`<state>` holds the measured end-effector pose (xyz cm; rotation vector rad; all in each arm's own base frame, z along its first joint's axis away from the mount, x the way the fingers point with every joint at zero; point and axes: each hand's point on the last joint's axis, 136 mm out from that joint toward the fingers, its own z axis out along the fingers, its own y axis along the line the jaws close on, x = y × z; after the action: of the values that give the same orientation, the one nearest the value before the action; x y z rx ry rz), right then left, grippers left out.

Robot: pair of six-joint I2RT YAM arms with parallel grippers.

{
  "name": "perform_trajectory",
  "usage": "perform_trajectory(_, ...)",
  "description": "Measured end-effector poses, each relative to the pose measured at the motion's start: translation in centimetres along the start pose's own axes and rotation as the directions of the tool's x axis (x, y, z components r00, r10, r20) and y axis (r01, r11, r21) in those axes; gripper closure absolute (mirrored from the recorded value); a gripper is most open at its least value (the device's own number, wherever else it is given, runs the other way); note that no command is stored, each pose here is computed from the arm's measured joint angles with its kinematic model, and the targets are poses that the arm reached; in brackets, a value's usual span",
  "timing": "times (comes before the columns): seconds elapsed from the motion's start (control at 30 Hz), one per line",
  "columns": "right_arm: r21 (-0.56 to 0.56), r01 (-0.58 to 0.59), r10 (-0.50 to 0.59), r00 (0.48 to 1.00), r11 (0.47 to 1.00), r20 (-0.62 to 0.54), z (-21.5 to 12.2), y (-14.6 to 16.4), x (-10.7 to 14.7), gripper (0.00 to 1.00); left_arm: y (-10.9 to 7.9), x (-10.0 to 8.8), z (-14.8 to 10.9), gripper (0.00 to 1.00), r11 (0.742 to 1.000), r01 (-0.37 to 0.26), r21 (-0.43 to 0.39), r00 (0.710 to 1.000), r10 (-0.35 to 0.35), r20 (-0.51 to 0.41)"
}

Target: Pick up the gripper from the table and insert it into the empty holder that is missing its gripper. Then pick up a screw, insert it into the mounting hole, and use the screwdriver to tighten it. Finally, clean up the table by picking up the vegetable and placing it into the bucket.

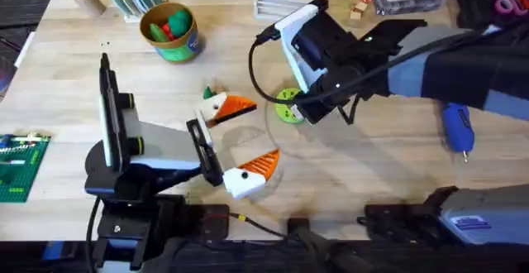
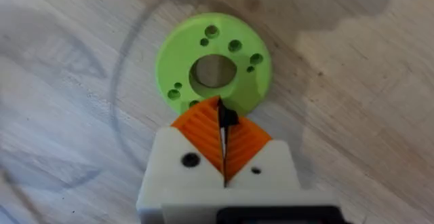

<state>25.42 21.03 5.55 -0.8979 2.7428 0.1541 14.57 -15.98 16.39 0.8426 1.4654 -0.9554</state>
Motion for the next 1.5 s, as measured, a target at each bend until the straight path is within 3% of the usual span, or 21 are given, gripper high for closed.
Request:
perform_trajectory(0.43, 0.007, 0.0, 0.0, 1.0, 1.0, 0.0, -0.6, -0.1, -0.4, 0.994, 0.0, 0.0, 0.0, 0.008, 1.0, 0.0, 0.0, 1.0, 0.0, 0.0)
perform_trajectory(0.93, 0.104, 0.0, -0.001, 1.0, 0.995, 0.01, -1.9, -1.7, -1.4, 0.994, 0.0, 0.0, 0.0, 0.007, 1.0, 0.0, 0.0, 1.0, 0.0, 0.0)
perform_trajectory(1.2, 0.22, -0.005, -0.002, 1.0, 0.975, 0.03, -2.3, -3.7, -1.8, 0.995, 0.0, 0.0, 0.0, 0.008, 1.0, 0.0, 0.0, 1.0, 0.0, 0.0)
perform_trajectory(1.5, 0.199, -0.008, -0.002, 0.999, 0.98, 0.049, -2.2, -3.3, -2.3, 0.995, 0.0, 0.0, 0.0, 0.008, 1.0, 0.0, 0.0, 1.0, 0.0, 0.0)
